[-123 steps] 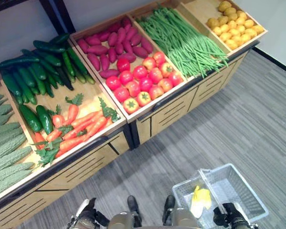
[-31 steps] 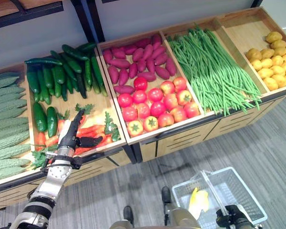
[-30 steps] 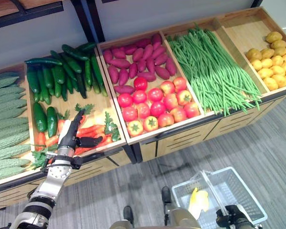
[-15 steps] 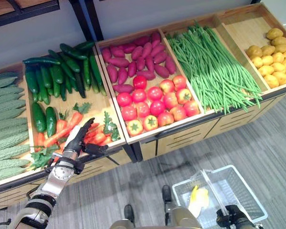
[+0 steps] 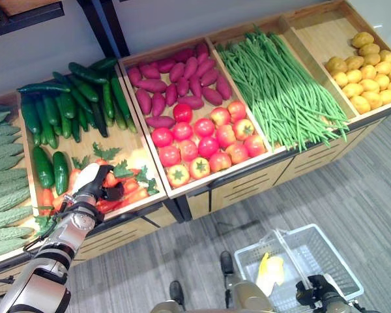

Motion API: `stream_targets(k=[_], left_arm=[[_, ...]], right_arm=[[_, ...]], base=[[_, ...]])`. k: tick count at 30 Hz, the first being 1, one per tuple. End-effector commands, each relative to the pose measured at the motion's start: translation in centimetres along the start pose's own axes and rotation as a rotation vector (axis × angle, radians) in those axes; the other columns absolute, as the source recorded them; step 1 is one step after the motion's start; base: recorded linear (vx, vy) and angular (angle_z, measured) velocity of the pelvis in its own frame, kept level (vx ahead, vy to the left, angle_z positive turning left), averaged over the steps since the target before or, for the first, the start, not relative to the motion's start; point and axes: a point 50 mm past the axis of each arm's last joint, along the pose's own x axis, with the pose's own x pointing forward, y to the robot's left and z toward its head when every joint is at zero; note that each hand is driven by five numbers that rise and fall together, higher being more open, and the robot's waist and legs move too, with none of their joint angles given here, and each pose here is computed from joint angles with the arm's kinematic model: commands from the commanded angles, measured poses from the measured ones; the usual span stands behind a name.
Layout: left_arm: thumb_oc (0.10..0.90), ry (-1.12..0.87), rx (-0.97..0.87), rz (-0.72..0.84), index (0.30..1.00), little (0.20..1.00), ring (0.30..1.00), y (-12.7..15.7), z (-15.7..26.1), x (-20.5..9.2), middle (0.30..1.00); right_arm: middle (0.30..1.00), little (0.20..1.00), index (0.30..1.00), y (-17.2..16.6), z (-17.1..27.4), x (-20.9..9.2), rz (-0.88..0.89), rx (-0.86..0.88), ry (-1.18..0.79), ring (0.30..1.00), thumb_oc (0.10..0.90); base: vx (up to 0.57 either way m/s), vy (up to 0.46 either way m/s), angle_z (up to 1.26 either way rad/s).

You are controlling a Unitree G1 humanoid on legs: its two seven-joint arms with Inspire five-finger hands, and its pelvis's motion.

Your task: Get the vegetables into the basket

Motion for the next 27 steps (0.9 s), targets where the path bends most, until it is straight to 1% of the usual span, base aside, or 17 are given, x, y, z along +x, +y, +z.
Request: stream_targets(k=[1, 4, 5, 7, 8, 9, 10, 12, 15, 19, 27], left_arm=[[0.4, -0.073, 0.073, 0.252, 0.3, 0.3, 0.3, 6.6, 1.7, 1.4, 0.3], [0.4, -0.132, 0.068, 0.322, 0.3, 0.3, 0.3, 8.7, 3.0, 1.6, 0.3], [0.4, -0.132, 0.068, 0.323, 0.3, 0.3, 0.3, 8.7, 3.0, 1.5, 0.3], [0.4, -0.193, 0.066, 0.351, 0.3, 0.3, 0.3, 9.8, 4.2, 1.5, 0.3], [0.4, -0.256, 0.072, 0.38, 0.3, 0.3, 0.3, 10.9, 5.3, 1.2, 0.3], [0.4, -0.272, 0.074, 0.385, 0.3, 0.3, 0.3, 11.1, 5.6, 1.1, 0.3], [0.4, -0.347, 0.053, 0.39, 0.3, 0.3, 0.3, 11.3, 6.9, 0.7, 0.3], [0.4, -0.4, 0.018, 0.378, 0.3, 0.3, 0.3, 11.2, 7.7, 0.2, 0.3], [0.4, -0.521, -0.142, 0.338, 0.3, 0.3, 0.3, 10.5, 9.3, -1.2, 0.3], [0.4, -0.66, -0.268, 0.203, 0.3, 0.3, 0.3, 8.9, 10.7, -3.5, 0.3], [0.4, -0.752, -0.301, 0.098, 0.3, 0.3, 0.3, 8.2, 12.0, -5.2, 0.3]], right_arm=[[0.3, 0.3, 0.3, -2.1, -0.6, 0.0, -0.078, -0.068, 0.006, 0.3, 0.4], [0.3, 0.3, 0.3, -2.2, -0.7, 0.0, -0.081, -0.063, 0.007, 0.3, 0.4], [0.3, 0.3, 0.3, -2.2, -0.7, 0.0, -0.081, -0.063, 0.007, 0.3, 0.4], [0.3, 0.3, 0.3, -2.3, -0.9, -0.1, -0.08, -0.059, 0.015, 0.3, 0.4], [0.3, 0.3, 0.3, -2.2, -1.2, -0.1, -0.075, -0.058, 0.023, 0.3, 0.4], [0.3, 0.3, 0.3, -2.2, -1.2, -0.2, -0.073, -0.058, 0.025, 0.3, 0.4], [0.3, 0.3, 0.3, -2.1, -1.6, -0.2, -0.07, -0.055, 0.036, 0.3, 0.4], [0.3, 0.3, 0.3, -1.9, -1.6, -0.3, -0.063, -0.049, 0.038, 0.3, 0.4], [0.3, 0.3, 0.3, -1.6, -2.0, -0.4, -0.052, -0.036, 0.052, 0.3, 0.4], [0.3, 0.3, 0.3, -1.1, -2.3, -0.5, -0.021, -0.028, 0.048, 0.3, 0.4], [0.3, 0.3, 0.3, -0.7, -2.7, -0.6, -0.003, -0.012, 0.065, 0.3, 0.4]], base=[[0.0, 0.0, 0.0], [0.0, 0.0, 0.0], [0.0, 0.0, 0.0], [0.0, 0.0, 0.0], [0.0, 0.0, 0.0], [0.0, 0.009, 0.04], [0.0, 0.013, 0.04], [0.0, 0.012, 0.05], [0.0, 0.003, 0.02], [0.0, 0.0, 0.0], [0.0, 0.0, 0.0]])
